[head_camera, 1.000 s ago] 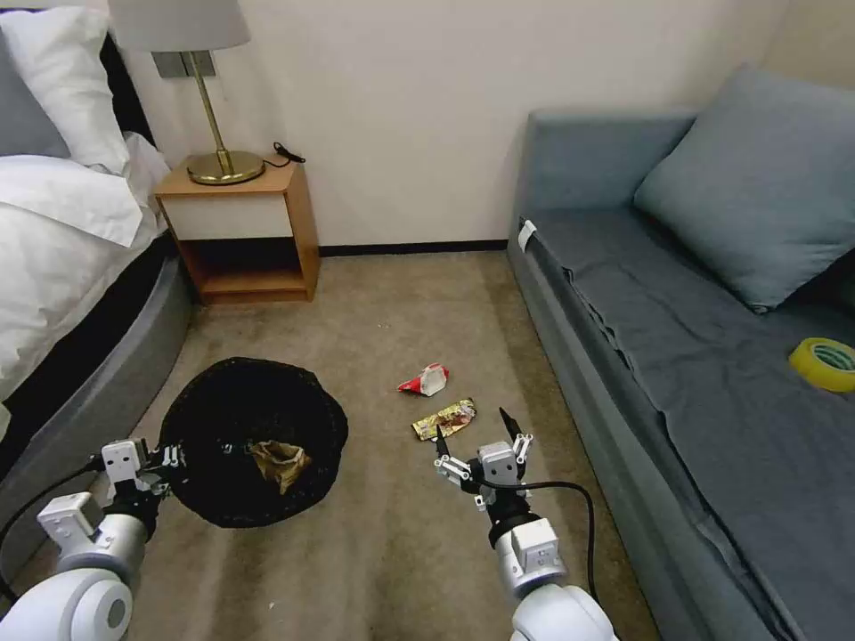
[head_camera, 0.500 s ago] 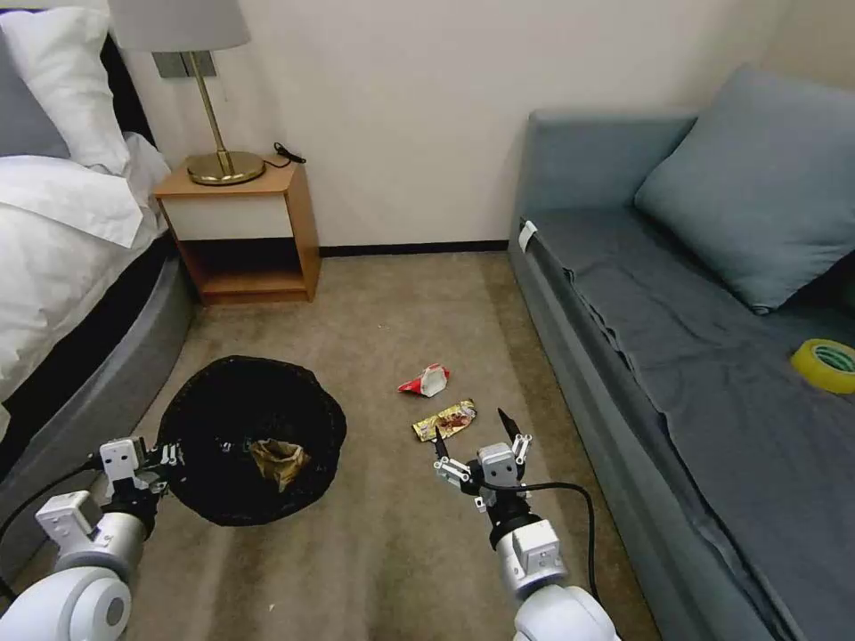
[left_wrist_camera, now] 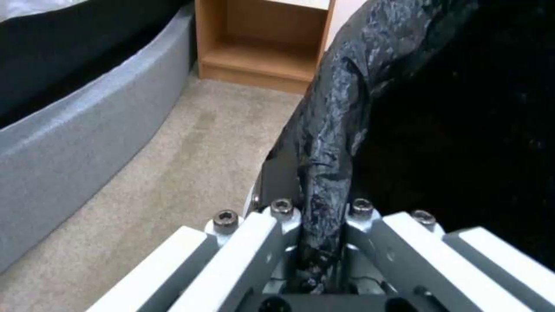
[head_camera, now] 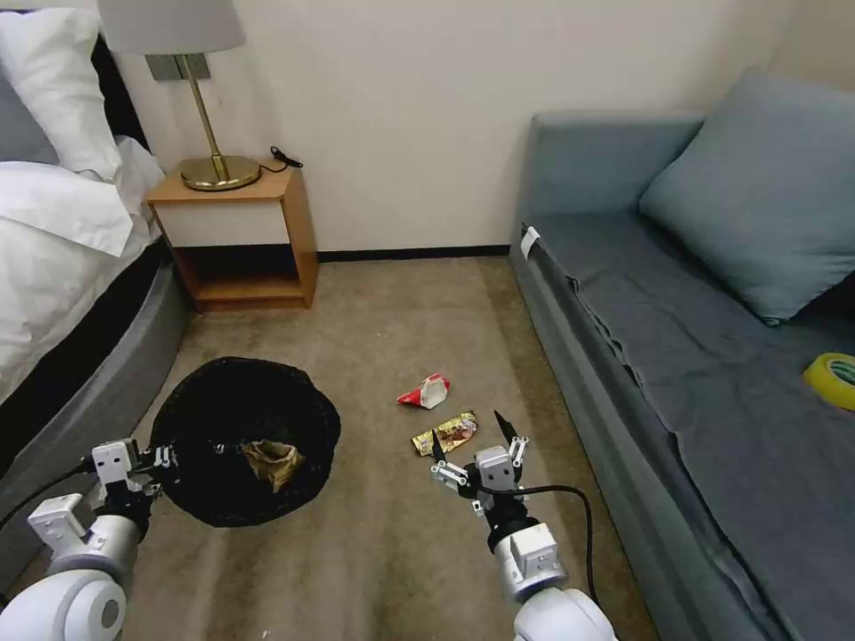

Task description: Pick up the trash bin, then pick up the garbage on the floor and place it into the trash bin.

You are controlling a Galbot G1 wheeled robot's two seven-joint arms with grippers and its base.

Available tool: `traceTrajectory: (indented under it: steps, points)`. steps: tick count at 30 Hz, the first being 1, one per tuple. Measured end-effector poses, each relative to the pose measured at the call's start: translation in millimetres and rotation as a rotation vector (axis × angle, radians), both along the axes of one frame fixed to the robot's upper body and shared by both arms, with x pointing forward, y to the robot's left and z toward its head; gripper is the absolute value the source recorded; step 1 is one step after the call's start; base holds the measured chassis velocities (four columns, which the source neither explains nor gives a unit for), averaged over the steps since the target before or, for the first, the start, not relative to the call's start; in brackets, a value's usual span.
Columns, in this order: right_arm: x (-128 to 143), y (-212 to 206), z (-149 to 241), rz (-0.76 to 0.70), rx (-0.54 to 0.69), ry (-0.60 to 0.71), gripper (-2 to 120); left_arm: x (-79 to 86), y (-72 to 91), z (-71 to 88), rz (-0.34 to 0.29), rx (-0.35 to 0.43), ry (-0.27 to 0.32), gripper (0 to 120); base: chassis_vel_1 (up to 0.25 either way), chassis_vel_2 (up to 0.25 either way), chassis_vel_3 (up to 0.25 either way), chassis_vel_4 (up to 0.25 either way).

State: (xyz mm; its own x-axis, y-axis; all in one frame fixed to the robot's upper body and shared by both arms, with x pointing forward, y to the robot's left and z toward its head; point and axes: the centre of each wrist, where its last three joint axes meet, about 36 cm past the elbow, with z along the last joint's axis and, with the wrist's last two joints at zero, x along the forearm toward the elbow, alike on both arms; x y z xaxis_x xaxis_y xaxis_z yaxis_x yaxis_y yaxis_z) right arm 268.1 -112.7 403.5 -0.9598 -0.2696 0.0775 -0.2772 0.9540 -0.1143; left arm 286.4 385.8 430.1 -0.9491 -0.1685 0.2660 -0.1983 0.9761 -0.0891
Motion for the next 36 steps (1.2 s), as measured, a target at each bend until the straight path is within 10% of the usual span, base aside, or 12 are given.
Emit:
traceTrajectory:
  steps: [36]
  points:
    - [6.9, 8.1, -8.8, 0.035, -0.001, 0.023, 100, 2.8, -0.7, 0.7, -0.003, 0.018, -0.012, 1, -0.049, 0.049, 0.054, -0.049]
